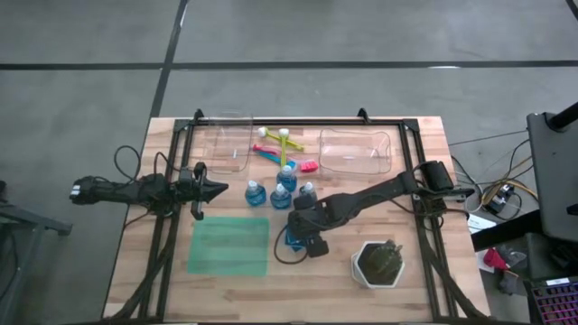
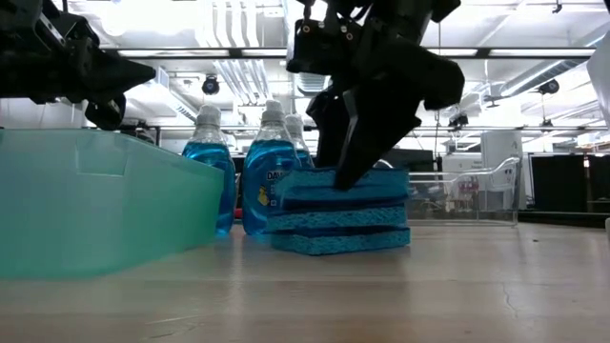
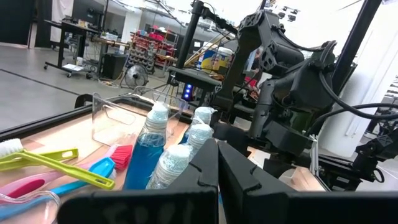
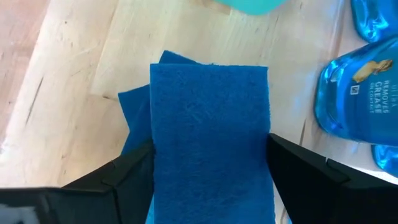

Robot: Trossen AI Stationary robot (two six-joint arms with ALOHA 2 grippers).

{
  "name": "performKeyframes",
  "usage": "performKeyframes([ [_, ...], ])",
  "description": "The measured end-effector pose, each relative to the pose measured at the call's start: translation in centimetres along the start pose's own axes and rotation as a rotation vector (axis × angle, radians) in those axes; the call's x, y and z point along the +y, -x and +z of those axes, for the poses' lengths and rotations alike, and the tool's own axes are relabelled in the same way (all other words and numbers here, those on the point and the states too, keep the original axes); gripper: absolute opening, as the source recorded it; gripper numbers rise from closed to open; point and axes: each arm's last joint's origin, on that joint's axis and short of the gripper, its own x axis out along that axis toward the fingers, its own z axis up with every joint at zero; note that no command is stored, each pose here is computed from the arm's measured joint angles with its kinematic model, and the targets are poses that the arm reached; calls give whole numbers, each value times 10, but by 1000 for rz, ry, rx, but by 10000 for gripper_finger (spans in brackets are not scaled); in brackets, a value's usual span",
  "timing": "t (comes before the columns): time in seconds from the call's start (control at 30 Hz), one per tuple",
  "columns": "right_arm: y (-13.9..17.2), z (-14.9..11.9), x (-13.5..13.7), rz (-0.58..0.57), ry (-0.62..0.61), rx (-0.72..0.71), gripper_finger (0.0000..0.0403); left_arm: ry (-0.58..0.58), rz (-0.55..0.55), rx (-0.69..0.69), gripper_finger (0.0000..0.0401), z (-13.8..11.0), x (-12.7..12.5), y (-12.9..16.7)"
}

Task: Pick & Place Kitchen Sink Supplies
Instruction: Put the blue sponge into the right transparent bin

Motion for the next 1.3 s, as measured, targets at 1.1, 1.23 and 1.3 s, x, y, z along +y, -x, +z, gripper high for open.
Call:
performKeyframes([
  [1.1,114,36,-16,-81,-42,214,259,0,1,1,0,0,0,0],
  [1.23,127,36,-20,-159,-46,242,259,0,0,1,0,0,0,0],
  [1.3,130,35,-21,-175,-50,256,256,-1,0,1,0,0,0,0],
])
